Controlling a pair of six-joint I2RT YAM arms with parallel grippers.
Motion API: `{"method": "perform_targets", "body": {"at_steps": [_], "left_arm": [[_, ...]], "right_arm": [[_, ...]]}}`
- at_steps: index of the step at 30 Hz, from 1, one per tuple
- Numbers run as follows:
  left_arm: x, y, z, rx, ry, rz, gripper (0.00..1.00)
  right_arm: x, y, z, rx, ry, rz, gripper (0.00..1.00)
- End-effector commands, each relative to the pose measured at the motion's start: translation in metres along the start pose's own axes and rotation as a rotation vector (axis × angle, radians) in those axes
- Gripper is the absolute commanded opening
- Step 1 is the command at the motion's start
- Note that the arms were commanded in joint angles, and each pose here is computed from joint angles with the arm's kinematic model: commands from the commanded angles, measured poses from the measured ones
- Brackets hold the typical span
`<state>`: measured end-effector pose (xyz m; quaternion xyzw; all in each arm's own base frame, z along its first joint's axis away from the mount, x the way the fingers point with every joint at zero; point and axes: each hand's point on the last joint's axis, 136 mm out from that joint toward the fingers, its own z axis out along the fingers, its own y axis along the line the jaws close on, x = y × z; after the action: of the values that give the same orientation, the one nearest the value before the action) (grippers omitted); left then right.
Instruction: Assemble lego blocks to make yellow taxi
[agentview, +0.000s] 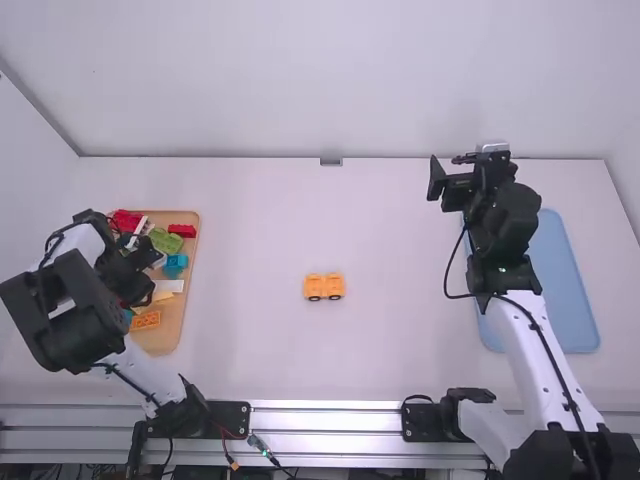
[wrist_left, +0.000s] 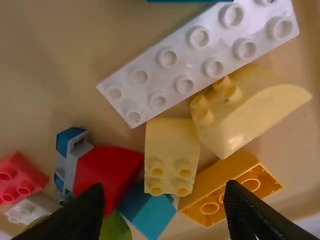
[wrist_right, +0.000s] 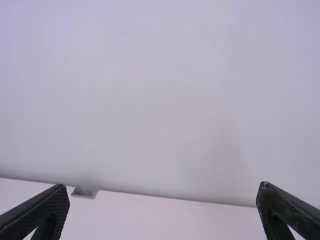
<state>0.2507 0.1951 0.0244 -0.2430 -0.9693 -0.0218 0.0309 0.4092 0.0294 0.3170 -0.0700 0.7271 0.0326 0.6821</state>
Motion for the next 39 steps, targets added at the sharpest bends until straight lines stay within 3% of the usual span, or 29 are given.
{"method": "perform_targets", "body": {"at_steps": [1,5,9,20,39], "left_arm": [[-0.003,-0.006,-0.005,0.011,-0.033,0.002,0.65],[-0.001,-0.01,-0.005,0.029,-0.023,-0.014,0.63],[0.003,-0.016,-0.004,0.053,-0.011,-0.014,0.5],[0.017,-0.008,0.016,-0.031,0.067,-0.016,0.52],[0.011,-0.005,0.031,-0.032,-0.052,-0.007,0.53]], "right_arm": [[-0.027,-0.001,-0.005,0.005,-0.063,-0.007,0.99],[-0.027,-0.004,-0.005,0.012,-0.062,-0.007,0.99],[-0.027,-0.003,-0.005,0.011,-0.061,-0.007,0.99],[-0.025,-0.003,-0.005,0.011,-0.055,0.001,0.99],[-0.025,-0.003,-0.005,0.009,-0.055,0.001,0.99]]}}
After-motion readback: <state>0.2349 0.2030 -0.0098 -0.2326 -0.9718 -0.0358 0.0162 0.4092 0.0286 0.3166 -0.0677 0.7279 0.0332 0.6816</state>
